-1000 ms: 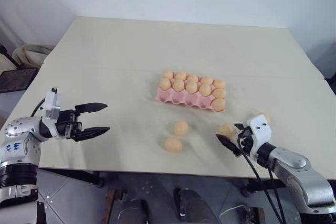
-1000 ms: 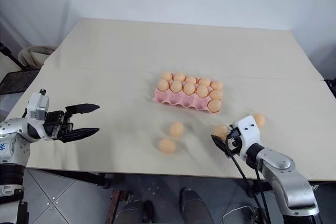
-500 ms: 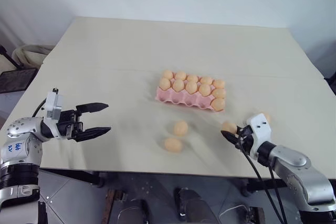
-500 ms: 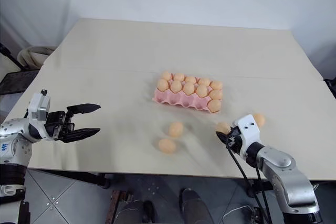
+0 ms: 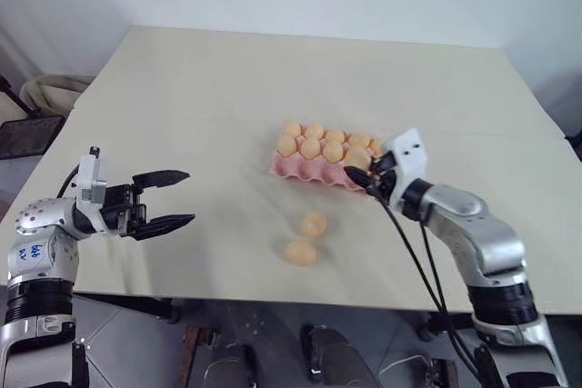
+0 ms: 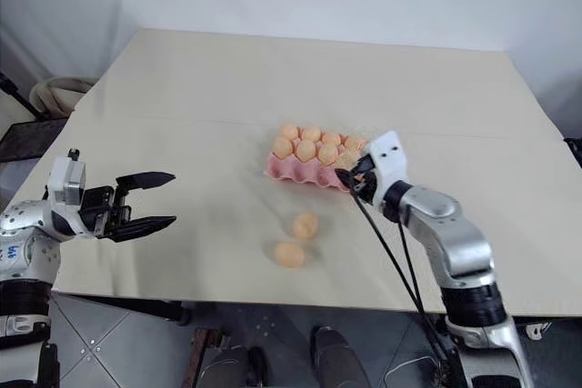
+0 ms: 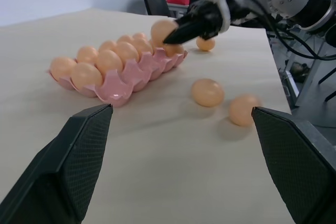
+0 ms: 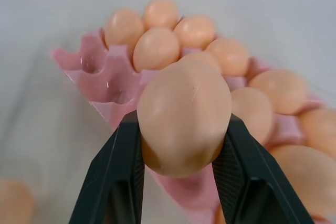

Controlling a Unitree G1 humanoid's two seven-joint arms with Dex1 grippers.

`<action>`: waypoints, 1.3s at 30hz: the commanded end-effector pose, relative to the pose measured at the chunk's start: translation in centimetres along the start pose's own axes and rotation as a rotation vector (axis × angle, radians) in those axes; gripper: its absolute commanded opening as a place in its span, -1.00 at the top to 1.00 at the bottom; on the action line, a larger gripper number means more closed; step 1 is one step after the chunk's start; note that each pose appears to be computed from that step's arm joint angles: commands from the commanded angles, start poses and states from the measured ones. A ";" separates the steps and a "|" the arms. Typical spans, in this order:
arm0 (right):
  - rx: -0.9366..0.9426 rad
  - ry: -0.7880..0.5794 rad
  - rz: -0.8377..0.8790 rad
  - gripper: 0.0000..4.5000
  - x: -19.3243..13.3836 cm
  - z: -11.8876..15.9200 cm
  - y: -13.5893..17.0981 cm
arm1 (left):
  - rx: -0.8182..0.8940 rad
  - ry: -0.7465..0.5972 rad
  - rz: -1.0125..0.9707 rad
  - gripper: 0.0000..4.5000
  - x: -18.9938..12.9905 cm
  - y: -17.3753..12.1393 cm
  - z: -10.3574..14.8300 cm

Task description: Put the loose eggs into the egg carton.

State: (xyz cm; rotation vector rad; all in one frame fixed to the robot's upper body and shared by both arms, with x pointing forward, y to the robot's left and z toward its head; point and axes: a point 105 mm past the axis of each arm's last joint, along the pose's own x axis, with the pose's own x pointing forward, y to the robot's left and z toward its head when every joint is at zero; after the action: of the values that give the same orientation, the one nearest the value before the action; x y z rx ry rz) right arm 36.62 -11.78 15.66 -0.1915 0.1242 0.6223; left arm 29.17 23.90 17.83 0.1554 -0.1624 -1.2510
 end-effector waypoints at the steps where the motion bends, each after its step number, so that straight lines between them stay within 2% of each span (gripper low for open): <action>1: -0.045 -0.009 -0.043 0.37 1.0 0.4 -0.9 | 0.089 -0.055 0.004 -1.00 -0.1 0.1 1.7; 15: -0.077 -0.009 -0.017 0.37 0.2 1.0 -0.7 | 0.113 -0.070 -0.035 -1.00 0.6 -0.1 2.1; 24: -0.091 0.011 -0.034 -0.95 -0.4 0.8 -1.1 | 0.119 -0.077 -0.042 -1.00 1.2 0.4 2.0; 29: -0.100 0.009 -0.051 -0.98 -0.8 1.0 -1.6 | 0.122 -0.080 -0.043 -1.00 1.3 0.7 2.0; 32: -0.102 -0.032 -0.041 -0.98 -1.8 2.0 -1.6 | 0.123 -0.083 -0.044 -1.00 1.4 0.8 2.0; 39: -0.105 -0.125 -0.007 -0.98 -7.7 4.2 -2.2 | 0.118 -0.080 -0.042 -1.00 1.2 0.7 1.8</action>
State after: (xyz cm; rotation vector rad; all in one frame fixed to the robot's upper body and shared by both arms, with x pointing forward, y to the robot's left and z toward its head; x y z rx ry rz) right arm 33.07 -16.14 19.27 -0.2477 0.0338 0.6298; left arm 30.22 22.78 19.23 0.1787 -0.2860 -1.2639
